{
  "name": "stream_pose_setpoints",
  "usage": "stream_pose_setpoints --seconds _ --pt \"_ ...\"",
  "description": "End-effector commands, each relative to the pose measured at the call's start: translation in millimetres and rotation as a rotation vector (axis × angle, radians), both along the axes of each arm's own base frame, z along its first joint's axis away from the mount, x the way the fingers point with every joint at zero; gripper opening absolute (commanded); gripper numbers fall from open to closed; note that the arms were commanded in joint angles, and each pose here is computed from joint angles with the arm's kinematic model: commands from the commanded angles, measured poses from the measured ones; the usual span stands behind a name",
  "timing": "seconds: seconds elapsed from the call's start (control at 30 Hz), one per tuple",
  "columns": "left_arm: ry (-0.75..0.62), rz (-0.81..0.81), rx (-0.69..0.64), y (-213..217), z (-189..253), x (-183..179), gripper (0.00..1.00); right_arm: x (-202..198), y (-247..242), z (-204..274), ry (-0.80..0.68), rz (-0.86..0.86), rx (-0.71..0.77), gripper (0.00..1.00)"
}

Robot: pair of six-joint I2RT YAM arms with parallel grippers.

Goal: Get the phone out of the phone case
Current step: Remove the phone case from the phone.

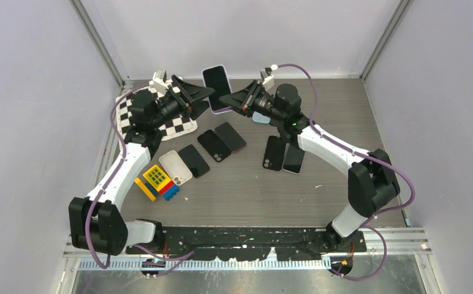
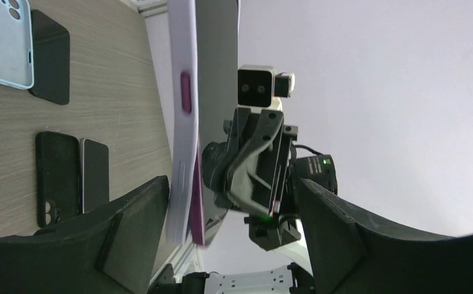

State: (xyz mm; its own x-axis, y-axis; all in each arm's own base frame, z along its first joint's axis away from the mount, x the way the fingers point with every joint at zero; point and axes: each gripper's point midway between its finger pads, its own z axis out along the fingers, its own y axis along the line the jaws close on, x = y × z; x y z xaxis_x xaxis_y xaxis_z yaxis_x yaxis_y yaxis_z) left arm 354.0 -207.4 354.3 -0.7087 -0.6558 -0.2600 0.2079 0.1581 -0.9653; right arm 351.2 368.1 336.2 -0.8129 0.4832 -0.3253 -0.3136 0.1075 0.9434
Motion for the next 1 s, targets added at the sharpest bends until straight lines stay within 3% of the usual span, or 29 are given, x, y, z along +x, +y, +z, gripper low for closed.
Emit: stream_pose_setpoints --seconds 0.0,0.1,0.27,0.53,0.77,0.97 --pt "-0.161 -0.043 0.02 5.8 38.6 -21.5 0.79 -6.0 -32.3 89.1 -0.203 -0.079 0.178 0.01" --pt "-0.187 -0.054 0.055 6.3 40.0 -24.3 0.77 -8.1 -39.1 101.3 -0.198 -0.082 0.216 0.01" --pt "-0.216 -0.069 0.119 6.2 33.2 -29.1 0.58 -11.0 -44.5 117.3 -0.195 -0.074 0.257 0.01" --pt "-0.21 -0.135 0.104 -8.6 30.4 -24.6 0.57 -6.2 -37.9 114.3 -0.144 -0.03 0.316 0.0" --pt "-0.225 -0.131 0.112 -9.0 29.2 -21.1 0.43 -5.3 -35.3 115.5 -0.107 -0.007 0.359 0.01" --pt "-0.249 -0.141 0.094 -10.7 37.7 -18.9 0.48 -2.5 -32.0 109.5 -0.078 0.001 0.366 0.01"
